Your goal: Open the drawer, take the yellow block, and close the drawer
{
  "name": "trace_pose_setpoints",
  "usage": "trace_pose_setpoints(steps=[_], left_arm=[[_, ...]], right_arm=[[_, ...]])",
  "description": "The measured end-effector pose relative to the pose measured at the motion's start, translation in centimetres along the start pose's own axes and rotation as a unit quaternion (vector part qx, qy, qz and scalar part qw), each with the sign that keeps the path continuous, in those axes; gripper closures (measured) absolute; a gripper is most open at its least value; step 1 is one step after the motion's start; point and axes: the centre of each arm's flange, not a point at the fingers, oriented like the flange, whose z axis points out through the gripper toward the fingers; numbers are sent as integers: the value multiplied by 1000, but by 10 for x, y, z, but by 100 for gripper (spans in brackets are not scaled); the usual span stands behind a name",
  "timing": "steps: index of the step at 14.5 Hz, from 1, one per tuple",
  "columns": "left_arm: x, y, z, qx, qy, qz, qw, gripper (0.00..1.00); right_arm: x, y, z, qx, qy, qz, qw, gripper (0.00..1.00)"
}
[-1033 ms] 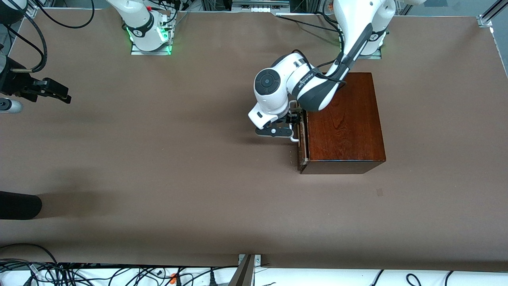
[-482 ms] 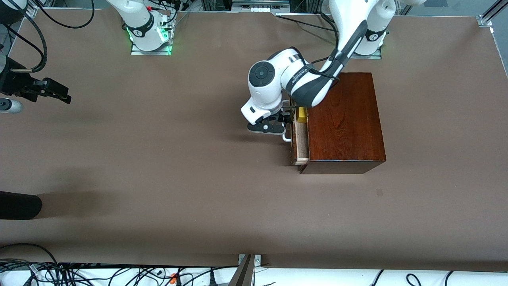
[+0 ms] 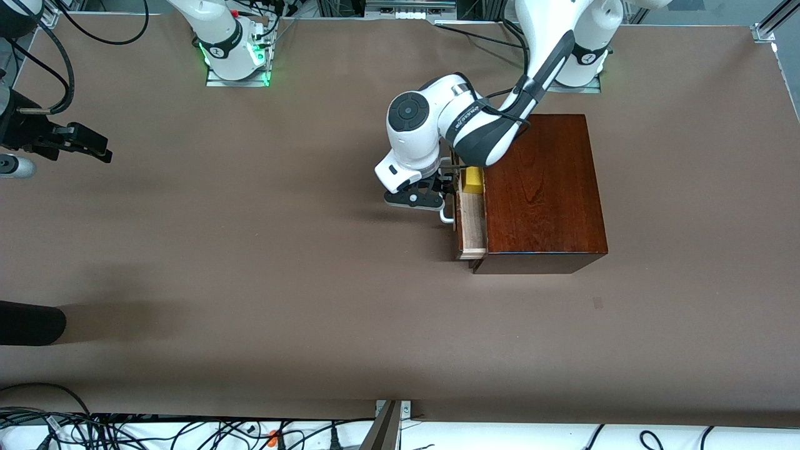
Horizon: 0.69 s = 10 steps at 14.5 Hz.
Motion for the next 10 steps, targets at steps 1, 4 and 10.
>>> trace_pose_setpoints(steps=[1,4,10], left_arm=[[1,0,0,-2,-1,-3,1000,0],[2,-1,0,-3,-3,-8,1000,0],[2,-1,-1,-4,-3,-12,1000,0]], right_arm=[[0,0,0,0,0,0,1000,0],[0,0,0,0,0,0,1000,0],[0,0,0,0,0,0,1000,0]])
